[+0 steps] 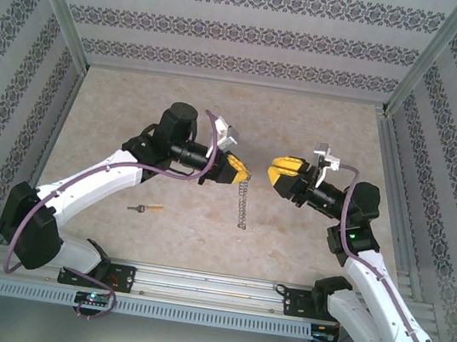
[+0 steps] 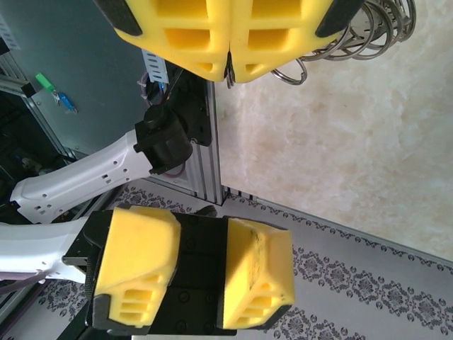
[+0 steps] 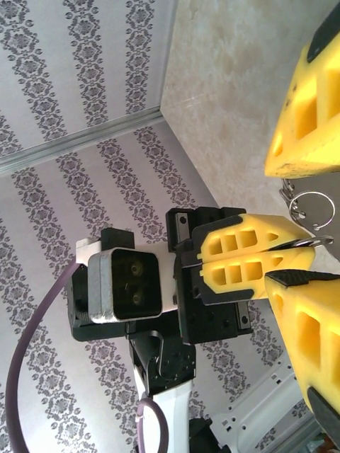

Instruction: Put the keys on the keyring

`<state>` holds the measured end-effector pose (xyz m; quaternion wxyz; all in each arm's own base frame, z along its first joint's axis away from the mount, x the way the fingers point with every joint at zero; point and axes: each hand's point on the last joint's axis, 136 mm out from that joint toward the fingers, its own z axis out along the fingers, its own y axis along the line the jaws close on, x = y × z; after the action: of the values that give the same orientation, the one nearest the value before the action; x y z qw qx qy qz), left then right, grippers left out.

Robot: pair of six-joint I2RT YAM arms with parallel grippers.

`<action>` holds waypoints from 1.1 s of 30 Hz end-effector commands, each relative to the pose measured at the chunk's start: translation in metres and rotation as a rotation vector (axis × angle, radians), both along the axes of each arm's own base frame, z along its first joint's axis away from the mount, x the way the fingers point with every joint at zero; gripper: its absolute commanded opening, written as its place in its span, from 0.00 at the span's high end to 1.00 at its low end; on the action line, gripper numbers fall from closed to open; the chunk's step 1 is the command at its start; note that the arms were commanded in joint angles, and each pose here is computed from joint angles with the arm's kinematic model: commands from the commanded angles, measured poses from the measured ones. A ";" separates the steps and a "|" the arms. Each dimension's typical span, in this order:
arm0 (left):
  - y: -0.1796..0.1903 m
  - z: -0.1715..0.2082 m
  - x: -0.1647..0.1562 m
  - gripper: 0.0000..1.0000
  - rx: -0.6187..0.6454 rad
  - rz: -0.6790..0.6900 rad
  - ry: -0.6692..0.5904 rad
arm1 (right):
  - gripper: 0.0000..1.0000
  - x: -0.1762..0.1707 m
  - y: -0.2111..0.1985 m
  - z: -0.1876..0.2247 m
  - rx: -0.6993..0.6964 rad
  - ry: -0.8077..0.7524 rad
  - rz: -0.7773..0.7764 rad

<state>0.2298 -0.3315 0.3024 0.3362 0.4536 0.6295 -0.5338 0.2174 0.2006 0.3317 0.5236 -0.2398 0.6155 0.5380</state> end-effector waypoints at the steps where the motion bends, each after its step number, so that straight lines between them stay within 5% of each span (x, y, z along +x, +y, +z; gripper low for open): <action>1: -0.001 0.026 -0.006 1.00 -0.088 -0.003 -0.079 | 0.61 0.002 -0.002 0.001 0.018 -0.006 -0.009; 16: 0.016 0.077 0.015 1.00 -0.483 0.223 -0.195 | 0.69 0.004 0.006 -0.008 0.036 0.020 -0.031; 23: 0.021 0.090 0.007 1.00 -0.649 0.170 -0.226 | 0.71 0.003 0.016 -0.008 0.040 0.016 -0.029; 33: 0.013 0.093 0.003 1.00 -0.656 0.100 -0.204 | 0.72 0.002 0.037 -0.003 0.047 -0.005 0.014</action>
<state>0.2532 -0.3225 0.3606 0.5266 0.3185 0.4750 -0.6290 0.2198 0.2353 0.3083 0.4966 -0.2202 0.6288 0.5563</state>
